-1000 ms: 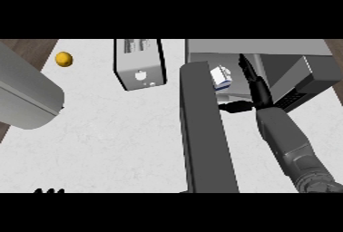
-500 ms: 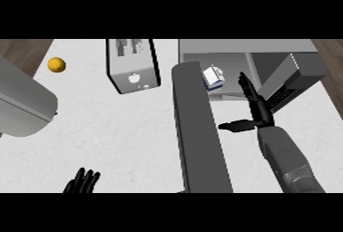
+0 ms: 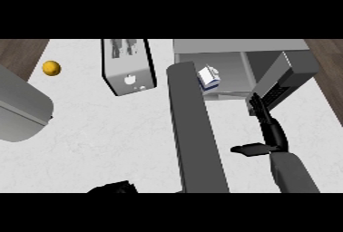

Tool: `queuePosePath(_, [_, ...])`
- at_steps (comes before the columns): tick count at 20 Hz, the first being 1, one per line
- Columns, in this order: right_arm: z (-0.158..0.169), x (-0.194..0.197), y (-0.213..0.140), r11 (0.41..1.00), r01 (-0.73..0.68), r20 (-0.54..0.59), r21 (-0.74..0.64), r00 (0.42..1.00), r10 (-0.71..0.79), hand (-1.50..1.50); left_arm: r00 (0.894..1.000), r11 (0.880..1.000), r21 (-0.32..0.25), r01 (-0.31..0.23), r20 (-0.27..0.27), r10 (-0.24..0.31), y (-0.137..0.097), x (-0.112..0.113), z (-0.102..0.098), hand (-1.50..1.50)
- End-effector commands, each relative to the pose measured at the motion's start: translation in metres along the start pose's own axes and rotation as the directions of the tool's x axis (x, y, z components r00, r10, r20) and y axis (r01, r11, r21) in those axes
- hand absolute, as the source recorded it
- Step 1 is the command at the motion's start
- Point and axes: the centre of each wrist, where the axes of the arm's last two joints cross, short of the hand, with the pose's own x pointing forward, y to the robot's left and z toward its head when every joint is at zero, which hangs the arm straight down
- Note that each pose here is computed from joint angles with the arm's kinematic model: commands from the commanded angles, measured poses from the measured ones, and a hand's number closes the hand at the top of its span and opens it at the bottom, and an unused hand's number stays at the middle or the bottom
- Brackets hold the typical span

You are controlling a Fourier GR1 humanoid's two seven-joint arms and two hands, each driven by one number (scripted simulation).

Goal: Pick up the milk, place it into the microwave and close the microwave

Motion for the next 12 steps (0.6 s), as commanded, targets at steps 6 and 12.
queuePosePath(6, [0.059,0.032,-0.034,0.999,-0.029,0.027,-0.025,0.999,0.030,-1.50,0.991,0.987,-0.101,0.121,-0.052,-0.127,-0.019,-0.020,-0.059,1.50])
queuePosePath(12, [0.095,0.050,-0.077,0.994,-0.076,0.022,-0.077,0.997,0.078,-1.50,0.968,0.915,-0.390,0.103,-0.172,-0.182,-0.035,-0.056,-0.091,1.50])
